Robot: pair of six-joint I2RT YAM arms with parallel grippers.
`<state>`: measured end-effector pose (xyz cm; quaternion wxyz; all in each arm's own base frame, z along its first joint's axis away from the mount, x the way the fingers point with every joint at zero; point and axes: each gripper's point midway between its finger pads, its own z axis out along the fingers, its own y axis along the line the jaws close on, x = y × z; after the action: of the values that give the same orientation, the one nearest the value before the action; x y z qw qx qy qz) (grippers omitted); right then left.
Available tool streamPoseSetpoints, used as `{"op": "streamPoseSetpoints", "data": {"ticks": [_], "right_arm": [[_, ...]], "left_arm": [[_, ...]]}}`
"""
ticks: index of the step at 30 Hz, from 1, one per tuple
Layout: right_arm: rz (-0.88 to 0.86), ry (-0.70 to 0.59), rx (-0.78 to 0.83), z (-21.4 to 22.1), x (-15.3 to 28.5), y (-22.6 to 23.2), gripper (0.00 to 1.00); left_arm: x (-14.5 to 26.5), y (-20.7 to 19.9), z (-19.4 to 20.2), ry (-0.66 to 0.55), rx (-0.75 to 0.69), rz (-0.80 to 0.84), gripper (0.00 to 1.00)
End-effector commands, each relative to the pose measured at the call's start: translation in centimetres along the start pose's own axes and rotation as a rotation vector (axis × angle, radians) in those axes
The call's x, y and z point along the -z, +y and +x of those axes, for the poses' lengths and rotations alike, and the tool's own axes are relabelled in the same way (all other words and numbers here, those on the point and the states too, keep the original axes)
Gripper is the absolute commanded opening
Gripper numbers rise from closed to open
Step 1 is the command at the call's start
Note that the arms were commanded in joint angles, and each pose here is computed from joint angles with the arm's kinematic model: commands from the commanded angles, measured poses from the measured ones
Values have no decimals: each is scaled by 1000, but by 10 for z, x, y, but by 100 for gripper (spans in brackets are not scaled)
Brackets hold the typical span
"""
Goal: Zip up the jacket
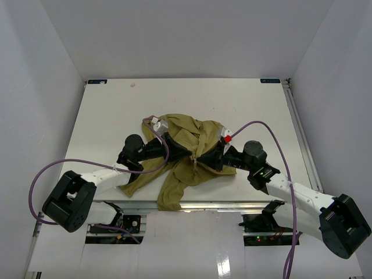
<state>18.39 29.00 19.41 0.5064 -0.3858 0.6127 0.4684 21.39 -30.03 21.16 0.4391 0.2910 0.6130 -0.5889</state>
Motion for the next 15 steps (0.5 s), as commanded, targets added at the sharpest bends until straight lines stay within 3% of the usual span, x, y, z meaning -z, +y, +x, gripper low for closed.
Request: {"op": "streamPoseSetpoints", "data": {"ticks": [1,15], "right_arm": [[-27,-36,39,-14,-1,6,8],[-16,-35,33,-15,-2,4,8]], "left_arm": [[-1,-9,-16,-34,-57,16,0],[0,-9,-17,-43,-63,11,0]]}}
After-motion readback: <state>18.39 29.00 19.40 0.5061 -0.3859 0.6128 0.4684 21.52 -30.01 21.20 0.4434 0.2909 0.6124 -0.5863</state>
